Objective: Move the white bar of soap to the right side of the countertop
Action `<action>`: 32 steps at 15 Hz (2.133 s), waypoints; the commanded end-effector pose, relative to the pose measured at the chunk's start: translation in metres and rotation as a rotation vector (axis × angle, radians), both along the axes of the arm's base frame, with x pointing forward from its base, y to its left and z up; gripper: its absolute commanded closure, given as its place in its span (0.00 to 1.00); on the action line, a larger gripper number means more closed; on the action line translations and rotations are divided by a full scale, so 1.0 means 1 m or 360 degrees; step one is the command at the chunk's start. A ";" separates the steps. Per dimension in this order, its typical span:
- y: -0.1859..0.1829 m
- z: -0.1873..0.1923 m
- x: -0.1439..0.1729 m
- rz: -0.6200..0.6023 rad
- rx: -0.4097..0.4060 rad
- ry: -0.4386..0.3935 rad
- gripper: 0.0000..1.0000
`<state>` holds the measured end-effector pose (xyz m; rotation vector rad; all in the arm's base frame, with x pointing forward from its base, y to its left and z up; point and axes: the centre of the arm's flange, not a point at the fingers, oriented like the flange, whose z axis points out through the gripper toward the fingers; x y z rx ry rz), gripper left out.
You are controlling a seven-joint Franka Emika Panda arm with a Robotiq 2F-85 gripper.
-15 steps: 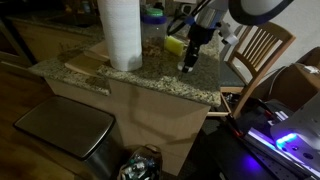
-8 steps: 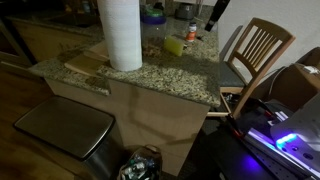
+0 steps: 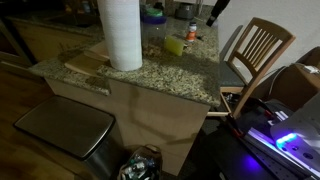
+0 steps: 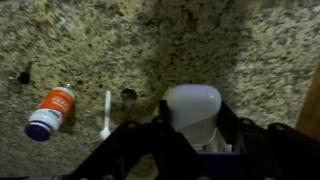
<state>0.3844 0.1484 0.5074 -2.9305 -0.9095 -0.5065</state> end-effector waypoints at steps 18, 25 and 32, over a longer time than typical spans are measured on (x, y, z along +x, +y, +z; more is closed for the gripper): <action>-0.139 -0.126 0.109 -0.1015 -0.0062 0.0074 0.76; -0.136 -0.157 0.116 -0.1202 0.0219 -0.0019 0.76; -0.122 -0.162 0.118 -0.1126 0.0244 -0.0050 0.76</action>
